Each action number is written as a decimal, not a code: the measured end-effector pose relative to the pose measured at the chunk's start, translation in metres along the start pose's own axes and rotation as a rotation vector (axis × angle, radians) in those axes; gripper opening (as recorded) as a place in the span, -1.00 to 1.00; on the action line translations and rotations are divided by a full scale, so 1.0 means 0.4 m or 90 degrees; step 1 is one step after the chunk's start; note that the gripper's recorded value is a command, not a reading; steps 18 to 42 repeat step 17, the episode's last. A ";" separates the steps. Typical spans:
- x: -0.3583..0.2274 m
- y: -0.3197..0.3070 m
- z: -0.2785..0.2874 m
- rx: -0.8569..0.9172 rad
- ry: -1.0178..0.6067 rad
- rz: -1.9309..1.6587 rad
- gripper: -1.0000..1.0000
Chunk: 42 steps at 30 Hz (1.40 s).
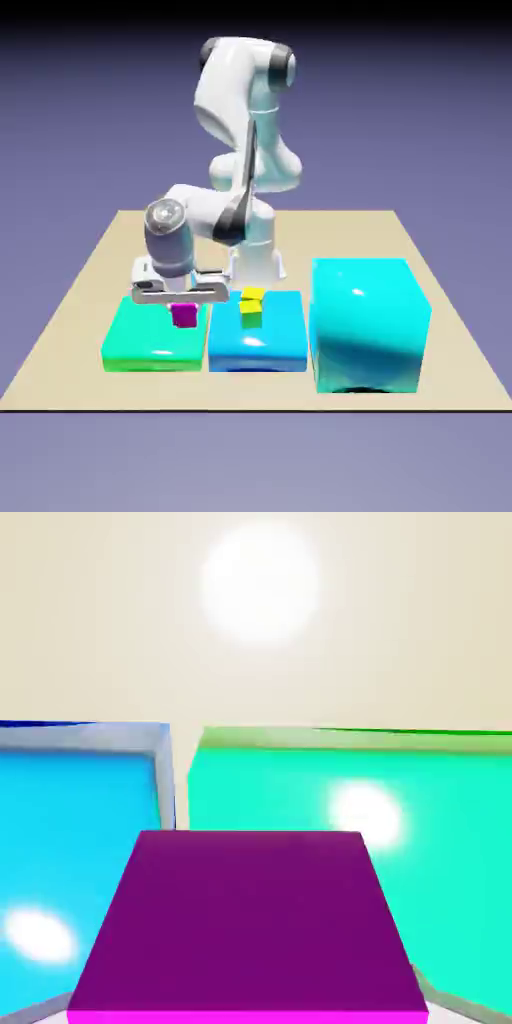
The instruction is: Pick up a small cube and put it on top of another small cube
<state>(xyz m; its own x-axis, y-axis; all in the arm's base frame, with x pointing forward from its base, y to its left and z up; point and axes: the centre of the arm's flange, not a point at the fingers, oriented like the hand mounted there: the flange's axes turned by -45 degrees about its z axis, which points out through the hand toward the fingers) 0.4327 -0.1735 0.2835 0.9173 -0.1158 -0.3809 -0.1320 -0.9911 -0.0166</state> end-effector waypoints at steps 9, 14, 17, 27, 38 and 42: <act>-0.107 0.033 0.107 0.034 -0.004 0.104 -1.00; -0.107 0.033 0.127 0.032 -0.004 0.104 1.00; -0.120 0.036 0.013 0.032 -0.004 0.104 1.00; -0.120 0.036 0.013 0.032 -0.004 0.104 1.00; -0.120 0.036 0.013 0.032 -0.004 0.104 1.00; -0.120 0.036 0.013 0.032 -0.004 0.104 1.00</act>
